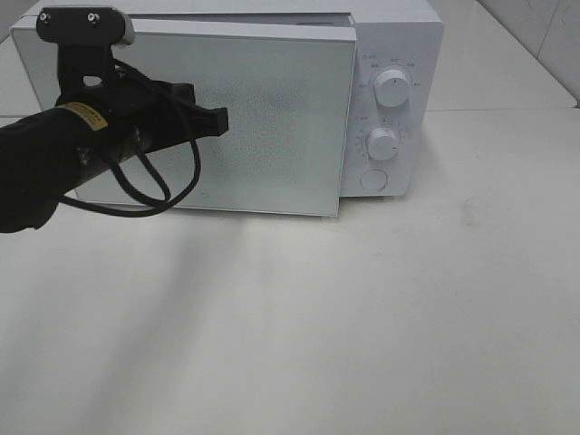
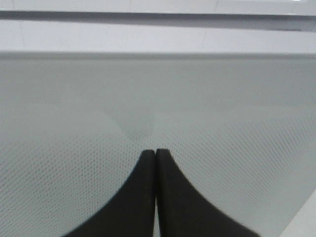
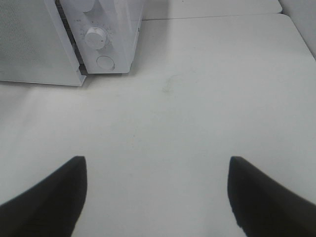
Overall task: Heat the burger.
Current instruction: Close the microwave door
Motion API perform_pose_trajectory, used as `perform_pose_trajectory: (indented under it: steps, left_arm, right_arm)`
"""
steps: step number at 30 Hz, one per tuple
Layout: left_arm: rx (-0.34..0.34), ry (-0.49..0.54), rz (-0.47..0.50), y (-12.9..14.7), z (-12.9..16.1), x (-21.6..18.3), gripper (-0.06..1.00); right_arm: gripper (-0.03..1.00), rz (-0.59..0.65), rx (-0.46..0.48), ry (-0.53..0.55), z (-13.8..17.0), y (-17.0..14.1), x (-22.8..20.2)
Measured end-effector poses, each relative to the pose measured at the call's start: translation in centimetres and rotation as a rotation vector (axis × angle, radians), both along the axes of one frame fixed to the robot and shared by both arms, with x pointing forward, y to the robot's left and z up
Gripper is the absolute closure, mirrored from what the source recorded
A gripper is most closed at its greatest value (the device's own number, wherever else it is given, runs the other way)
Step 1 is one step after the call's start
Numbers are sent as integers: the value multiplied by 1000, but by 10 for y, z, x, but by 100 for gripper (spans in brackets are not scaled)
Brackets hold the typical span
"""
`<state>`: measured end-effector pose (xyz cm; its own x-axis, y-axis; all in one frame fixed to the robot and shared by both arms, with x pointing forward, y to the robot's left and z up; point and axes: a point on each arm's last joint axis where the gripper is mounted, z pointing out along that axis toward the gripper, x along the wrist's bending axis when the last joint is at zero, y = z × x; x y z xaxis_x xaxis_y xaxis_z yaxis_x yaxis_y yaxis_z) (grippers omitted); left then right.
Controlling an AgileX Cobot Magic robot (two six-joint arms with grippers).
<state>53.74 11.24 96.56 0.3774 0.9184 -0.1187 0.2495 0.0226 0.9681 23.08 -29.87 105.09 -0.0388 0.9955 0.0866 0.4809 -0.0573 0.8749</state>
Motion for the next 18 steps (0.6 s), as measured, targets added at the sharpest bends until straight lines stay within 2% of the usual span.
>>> perform_pose_trajectory:
  steps: [6,10,18]
  left_arm:
    - [-14,5,4,-14,-1,20,94]
    - [17,48,-41,-28,-9,25,94]
    - [33,62,-74,-44,-13,36,94]
  right_arm:
    - [21,0,0,0,0,0,0]
    - [21,0,0,0,0,0,0]
    - [21,0,0,0,0,0,0]
